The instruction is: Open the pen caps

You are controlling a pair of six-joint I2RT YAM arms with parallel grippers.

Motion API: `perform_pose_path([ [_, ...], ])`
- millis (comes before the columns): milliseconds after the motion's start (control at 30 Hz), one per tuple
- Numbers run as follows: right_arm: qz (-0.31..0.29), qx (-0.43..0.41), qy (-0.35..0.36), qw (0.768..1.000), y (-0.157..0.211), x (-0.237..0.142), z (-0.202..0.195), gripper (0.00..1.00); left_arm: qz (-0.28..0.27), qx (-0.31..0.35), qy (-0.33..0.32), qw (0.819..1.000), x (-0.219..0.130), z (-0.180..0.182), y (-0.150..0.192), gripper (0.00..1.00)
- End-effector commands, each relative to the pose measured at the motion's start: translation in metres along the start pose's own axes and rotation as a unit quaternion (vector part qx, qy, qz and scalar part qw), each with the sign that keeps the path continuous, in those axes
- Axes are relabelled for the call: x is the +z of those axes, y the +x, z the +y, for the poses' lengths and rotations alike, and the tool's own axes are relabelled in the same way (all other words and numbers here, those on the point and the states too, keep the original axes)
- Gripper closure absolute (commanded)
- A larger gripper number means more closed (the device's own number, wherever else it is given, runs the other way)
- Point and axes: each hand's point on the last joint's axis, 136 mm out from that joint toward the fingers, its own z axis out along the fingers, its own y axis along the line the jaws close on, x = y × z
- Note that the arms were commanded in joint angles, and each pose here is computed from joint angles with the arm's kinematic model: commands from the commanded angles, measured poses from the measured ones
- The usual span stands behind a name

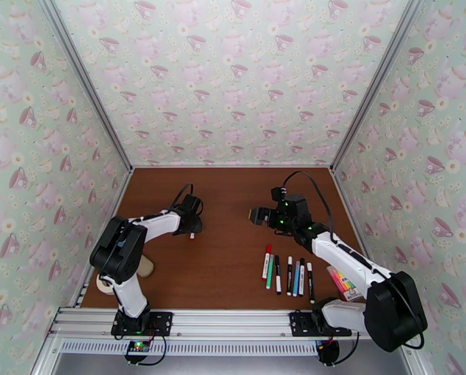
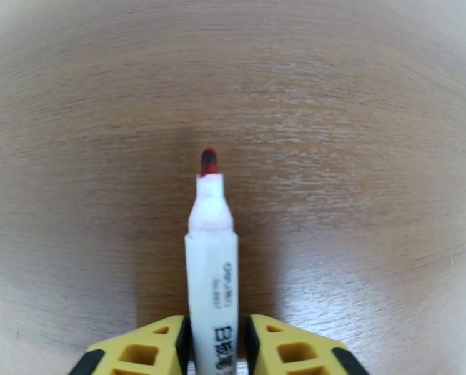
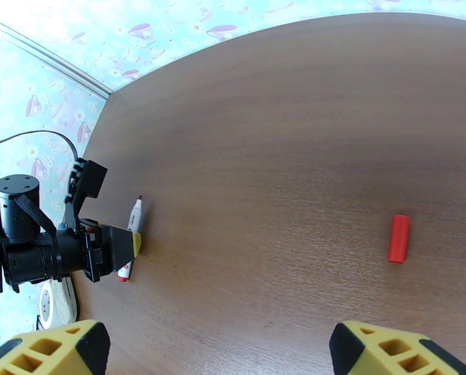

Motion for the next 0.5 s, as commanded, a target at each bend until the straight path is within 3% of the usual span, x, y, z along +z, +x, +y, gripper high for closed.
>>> perform_pose_path([
  [0, -0.015, 0.002, 0.008, 1.000, -0.0019, -0.0039, -0.0014, 0.00, 0.015, -0.004, 0.010, 1.000, 0.0069, -0.0010, 0.0053, 0.64],
  [467, 0.001, 0.014, 0.023, 1.000, -0.0003, -0.0116, -0.0018, 0.00, 0.031, -0.026, 0.035, 0.999, -0.0016, -0.0008, 0.0063, 0.40],
])
